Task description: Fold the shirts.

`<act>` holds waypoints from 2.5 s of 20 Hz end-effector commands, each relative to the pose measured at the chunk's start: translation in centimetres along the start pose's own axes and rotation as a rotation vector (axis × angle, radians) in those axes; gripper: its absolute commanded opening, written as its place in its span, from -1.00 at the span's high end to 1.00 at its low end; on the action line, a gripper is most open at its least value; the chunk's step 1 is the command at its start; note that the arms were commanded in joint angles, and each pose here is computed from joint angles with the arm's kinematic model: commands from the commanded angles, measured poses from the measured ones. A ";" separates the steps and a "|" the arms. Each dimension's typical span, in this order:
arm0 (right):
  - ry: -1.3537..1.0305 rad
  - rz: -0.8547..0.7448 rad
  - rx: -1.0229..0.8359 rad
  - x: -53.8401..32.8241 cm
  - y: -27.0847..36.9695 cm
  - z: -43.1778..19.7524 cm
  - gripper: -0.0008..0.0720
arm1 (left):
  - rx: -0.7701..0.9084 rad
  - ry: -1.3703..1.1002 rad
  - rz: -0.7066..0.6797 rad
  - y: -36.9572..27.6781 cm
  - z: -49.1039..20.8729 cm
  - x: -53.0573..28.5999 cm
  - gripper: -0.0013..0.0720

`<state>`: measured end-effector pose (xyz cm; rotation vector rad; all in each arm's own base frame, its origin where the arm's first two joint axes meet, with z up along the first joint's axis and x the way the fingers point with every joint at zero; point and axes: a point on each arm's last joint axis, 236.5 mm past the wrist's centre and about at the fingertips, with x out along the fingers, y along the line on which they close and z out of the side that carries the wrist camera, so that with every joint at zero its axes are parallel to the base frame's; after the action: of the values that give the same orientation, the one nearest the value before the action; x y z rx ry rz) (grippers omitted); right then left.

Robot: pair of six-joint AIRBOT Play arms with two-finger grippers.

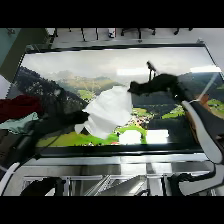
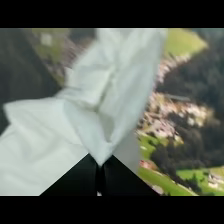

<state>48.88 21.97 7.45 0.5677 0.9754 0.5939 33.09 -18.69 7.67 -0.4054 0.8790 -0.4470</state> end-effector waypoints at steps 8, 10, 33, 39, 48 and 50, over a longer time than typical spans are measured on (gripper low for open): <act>-0.643 -0.075 -0.720 -36.0 24.2 1.7 0.93 | 0.288 -0.745 -0.136 -14.2 13.7 -32.2 0.93; -0.660 -0.123 -0.741 -37.6 24.2 0.6 0.93 | 0.288 -0.669 -0.096 -13.5 13.2 -31.5 0.93; 0.163 -0.183 0.125 2.0 -11.3 -12.2 0.61 | -0.143 0.354 0.130 13.5 3.6 9.4 -0.82; 0.091 -0.113 0.072 -7.2 -10.1 -5.1 -0.48 | -0.226 0.441 0.137 12.6 6.0 2.2 -0.96; 0.074 -0.212 0.274 -12.1 -20.7 -6.2 -0.47 | -0.431 0.468 0.207 12.8 -10.1 -0.9 -0.95; 0.099 -0.184 0.306 -10.4 -21.0 -6.8 -0.47 | -0.451 0.424 0.173 11.7 -12.1 1.3 -0.95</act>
<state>42.75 0.90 -1.83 0.6626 1.1685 0.3079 28.18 -9.15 -3.20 -0.5700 1.4828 -0.1888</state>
